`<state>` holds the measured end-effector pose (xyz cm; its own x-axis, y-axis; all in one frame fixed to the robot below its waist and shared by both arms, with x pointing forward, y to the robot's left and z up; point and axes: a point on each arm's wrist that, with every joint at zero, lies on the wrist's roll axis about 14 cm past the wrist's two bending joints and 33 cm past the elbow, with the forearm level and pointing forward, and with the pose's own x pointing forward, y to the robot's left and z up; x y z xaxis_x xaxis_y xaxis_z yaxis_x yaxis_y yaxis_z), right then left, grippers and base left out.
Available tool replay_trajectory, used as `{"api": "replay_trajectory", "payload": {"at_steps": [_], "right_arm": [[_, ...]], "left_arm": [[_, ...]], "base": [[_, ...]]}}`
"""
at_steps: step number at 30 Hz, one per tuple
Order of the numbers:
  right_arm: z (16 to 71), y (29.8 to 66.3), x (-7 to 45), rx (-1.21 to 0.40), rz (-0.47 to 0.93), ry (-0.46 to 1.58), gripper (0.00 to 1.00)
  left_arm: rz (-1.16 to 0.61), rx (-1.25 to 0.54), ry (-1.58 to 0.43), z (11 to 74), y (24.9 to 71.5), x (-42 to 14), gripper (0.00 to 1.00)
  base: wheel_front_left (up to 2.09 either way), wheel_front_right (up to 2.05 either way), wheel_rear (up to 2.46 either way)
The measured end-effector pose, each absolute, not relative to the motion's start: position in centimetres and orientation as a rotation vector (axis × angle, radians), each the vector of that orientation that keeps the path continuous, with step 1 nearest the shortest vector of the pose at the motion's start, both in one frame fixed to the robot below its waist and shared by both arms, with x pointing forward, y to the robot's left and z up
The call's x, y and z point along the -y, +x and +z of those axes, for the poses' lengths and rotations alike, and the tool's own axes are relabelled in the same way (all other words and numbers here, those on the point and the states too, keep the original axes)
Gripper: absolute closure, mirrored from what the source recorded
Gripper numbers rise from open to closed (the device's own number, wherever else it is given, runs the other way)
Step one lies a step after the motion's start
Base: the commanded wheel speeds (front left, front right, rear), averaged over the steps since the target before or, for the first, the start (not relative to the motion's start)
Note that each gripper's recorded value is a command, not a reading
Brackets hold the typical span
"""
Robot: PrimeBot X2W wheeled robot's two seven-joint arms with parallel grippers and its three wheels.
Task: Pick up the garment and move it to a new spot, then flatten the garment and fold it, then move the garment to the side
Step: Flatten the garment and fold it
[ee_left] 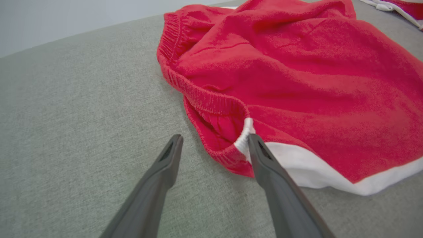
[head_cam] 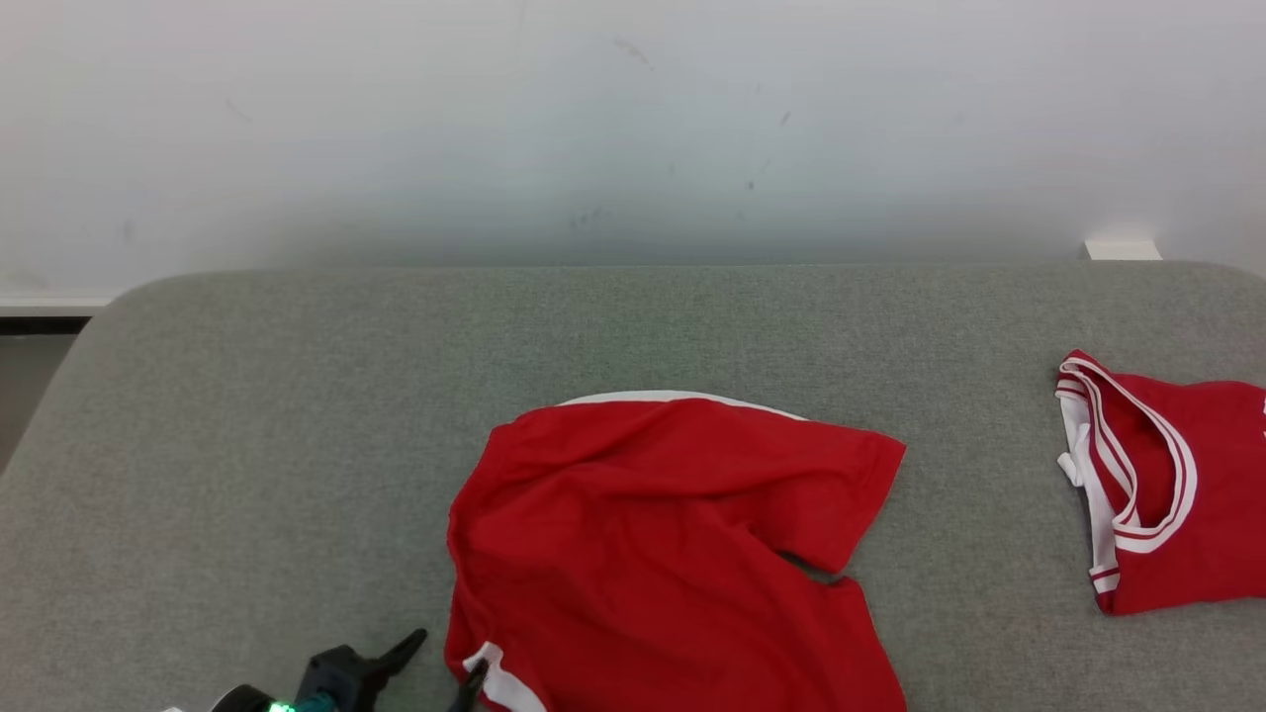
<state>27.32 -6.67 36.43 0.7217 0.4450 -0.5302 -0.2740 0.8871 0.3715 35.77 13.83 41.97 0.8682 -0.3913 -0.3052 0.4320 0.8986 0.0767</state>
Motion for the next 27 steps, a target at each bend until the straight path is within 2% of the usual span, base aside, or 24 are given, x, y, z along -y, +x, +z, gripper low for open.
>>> {"api": "replay_trajectory", "payload": {"at_steps": [10, 16, 17, 18, 19, 20, 24, 27], "right_arm": [[36.7, 27.1, 6.6, -0.659, 0.412, 0.283, 0.00], [36.3, 26.5, 5.9, -0.715, 0.449, 0.272, 0.00], [36.2, 26.4, 5.8, -0.725, 0.461, 0.263, 0.00], [36.2, 26.4, 5.6, -0.733, 0.473, 0.258, 0.00], [36.3, 26.4, 5.5, -0.739, 0.478, 0.261, 0.56], [36.4, 26.5, 5.3, -0.738, 0.482, 0.275, 1.00], [38.0, 27.6, 4.7, -0.687, 0.467, 0.402, 1.00], [41.3, 30.2, 6.0, -0.560, 0.424, 0.522, 1.00]], "left_arm": [[-0.528, -0.307, 0.185, 42.2, 35.2, -12.2, 0.00], [-0.555, -0.364, 0.177, 41.2, 34.5, -11.6, 0.01], [-0.559, -0.384, 0.182, 40.8, 34.3, -11.6, 0.36], [-0.559, -0.398, 0.177, 40.5, 34.3, -11.7, 0.36], [-0.558, -0.402, 0.173, 40.4, 34.3, -11.6, 0.56], [-0.560, -0.412, 0.167, 40.3, 34.3, -11.6, 1.00], [-0.541, -0.439, 0.107, 40.2, 34.5, -11.6, 1.00], [-0.506, -0.401, -0.045, 42.3, 35.6, -11.1, 1.00]], "base": [[0.00, 0.00, 0.00], [0.00, 0.00, 0.00], [0.00, 0.00, 0.00], [0.00, 0.00, 0.00], [0.00, 0.00, 0.00], [0.00, 0.00, 0.00], [0.00, 0.00, 0.00], [0.00, 0.00, 0.00]]}}
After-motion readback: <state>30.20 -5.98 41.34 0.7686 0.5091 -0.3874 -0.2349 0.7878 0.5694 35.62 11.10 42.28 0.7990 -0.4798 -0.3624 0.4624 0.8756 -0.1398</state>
